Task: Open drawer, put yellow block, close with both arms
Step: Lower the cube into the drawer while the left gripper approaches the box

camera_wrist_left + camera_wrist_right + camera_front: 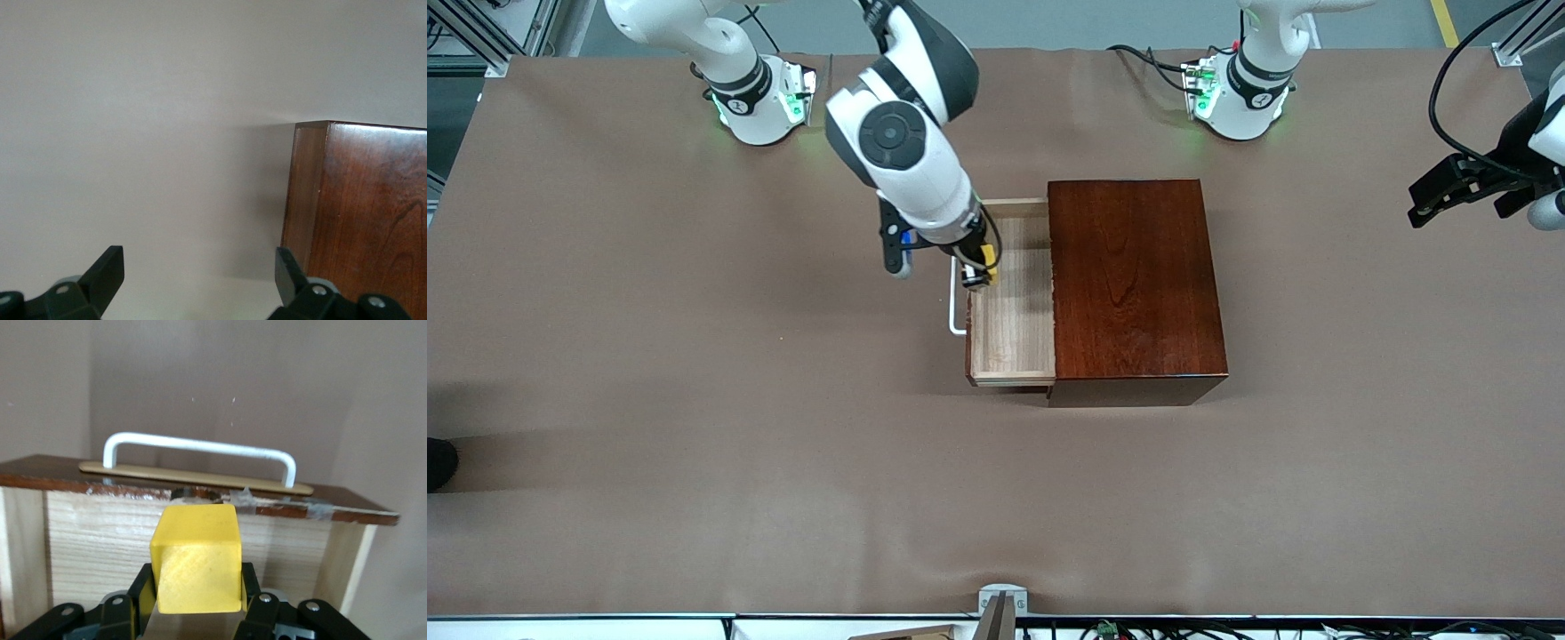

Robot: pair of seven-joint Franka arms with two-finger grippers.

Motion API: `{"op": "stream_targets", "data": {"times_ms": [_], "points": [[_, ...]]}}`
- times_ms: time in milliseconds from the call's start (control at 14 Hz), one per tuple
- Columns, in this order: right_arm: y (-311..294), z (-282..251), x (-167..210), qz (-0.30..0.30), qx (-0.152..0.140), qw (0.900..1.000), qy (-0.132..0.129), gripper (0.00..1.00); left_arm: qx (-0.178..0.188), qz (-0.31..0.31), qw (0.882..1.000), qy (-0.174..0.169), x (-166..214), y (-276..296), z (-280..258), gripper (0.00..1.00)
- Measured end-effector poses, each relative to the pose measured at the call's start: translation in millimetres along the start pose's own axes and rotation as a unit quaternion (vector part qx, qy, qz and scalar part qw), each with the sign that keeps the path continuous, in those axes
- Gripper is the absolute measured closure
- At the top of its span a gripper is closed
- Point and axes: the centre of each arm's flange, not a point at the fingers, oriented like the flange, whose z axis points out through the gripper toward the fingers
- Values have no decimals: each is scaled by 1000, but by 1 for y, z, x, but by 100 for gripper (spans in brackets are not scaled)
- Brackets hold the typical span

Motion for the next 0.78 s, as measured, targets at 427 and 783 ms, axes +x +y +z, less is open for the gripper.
{"op": "stream_targets", "data": {"times_ms": [427,783], "points": [[6,37,-19,-3,2,1000,2,45,0,41,999,-11,-1,45,12,0],[6,60,-21,-4,-2,1000,9,45,-1,64,998,-21,-12,108,22,0]]}}
